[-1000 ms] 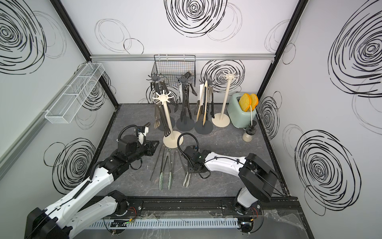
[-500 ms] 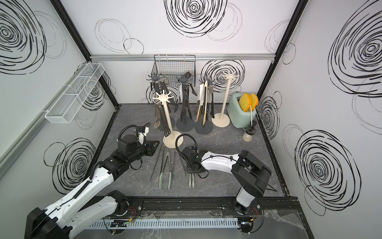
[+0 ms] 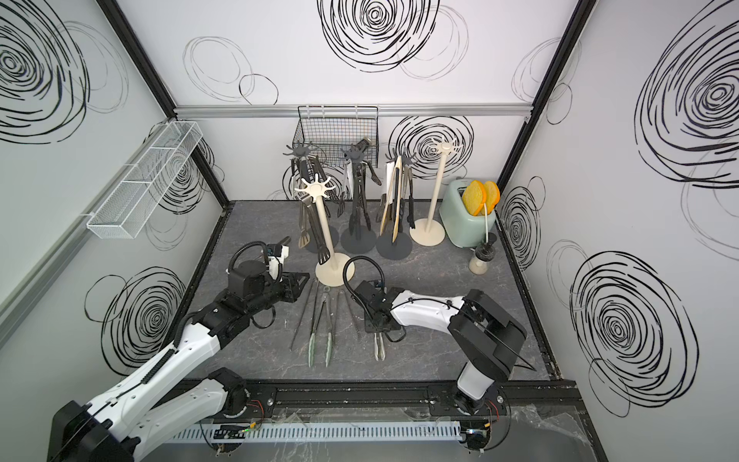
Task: Hang food tongs on kitchen utensil racks
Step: Pick up the food tongs from the center of the board, then hang the food tongs on the rack.
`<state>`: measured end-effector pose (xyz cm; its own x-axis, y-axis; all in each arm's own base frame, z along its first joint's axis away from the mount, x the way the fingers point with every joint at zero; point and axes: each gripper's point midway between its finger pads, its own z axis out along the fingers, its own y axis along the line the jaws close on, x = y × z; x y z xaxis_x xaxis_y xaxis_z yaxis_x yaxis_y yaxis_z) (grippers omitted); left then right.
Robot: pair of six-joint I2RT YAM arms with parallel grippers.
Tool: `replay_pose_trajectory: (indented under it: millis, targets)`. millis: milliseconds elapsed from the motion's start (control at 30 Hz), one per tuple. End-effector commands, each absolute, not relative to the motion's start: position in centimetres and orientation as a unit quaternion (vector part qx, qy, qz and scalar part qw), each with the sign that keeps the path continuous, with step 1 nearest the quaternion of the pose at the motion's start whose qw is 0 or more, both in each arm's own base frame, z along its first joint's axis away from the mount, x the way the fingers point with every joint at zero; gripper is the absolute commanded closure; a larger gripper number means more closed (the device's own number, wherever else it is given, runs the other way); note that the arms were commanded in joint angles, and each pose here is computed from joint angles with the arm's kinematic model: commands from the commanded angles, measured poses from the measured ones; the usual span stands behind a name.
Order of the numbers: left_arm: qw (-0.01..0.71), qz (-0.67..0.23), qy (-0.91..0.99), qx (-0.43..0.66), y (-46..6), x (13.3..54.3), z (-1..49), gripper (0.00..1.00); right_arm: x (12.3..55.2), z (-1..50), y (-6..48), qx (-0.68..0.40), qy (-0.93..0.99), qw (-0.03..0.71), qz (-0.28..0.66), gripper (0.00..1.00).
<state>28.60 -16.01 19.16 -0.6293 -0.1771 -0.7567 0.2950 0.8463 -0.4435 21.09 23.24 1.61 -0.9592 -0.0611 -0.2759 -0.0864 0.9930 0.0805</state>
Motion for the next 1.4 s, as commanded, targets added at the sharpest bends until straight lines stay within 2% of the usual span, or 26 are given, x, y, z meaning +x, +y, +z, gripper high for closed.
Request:
replay_pose_trajectory:
  millis: [0,200,333,533,667,833,1033,1367]
  targets:
    - [0.440,-0.287,0.850,0.037,-16.4,29.0,19.9,0.67,21.3,2.0,21.3,-0.040,0.989,0.140,0.025,1.00]
    - [0.441,-0.286,0.850,0.034,-16.2,29.1,19.9,0.67,23.4,5.2,21.5,-0.076,0.978,0.192,0.041,1.00]
    - [0.445,-0.288,0.847,0.035,-16.1,29.2,20.0,0.67,25.1,9.4,23.2,-0.145,0.954,0.253,0.074,1.00]
    - [0.454,-0.299,0.838,0.042,-16.4,29.1,20.5,0.68,27.0,19.1,25.8,-0.242,0.873,0.399,0.141,1.00]
    - [0.463,-0.301,0.832,0.046,-16.4,29.0,20.9,0.68,27.7,26.6,26.1,-0.258,0.793,0.518,0.189,1.00]
    - [0.473,-0.308,0.824,0.051,-16.5,28.9,21.6,0.68,28.4,33.5,25.6,-0.251,0.714,0.605,0.247,1.00]
    - [0.475,-0.308,0.823,0.051,-16.5,28.8,21.6,0.68,29.7,38.2,26.6,-0.265,0.660,0.644,0.281,1.00]
    - [0.472,-0.307,0.825,0.051,-16.5,29.0,21.3,0.68,32.4,40.2,30.4,-0.299,0.638,0.640,0.308,1.00]
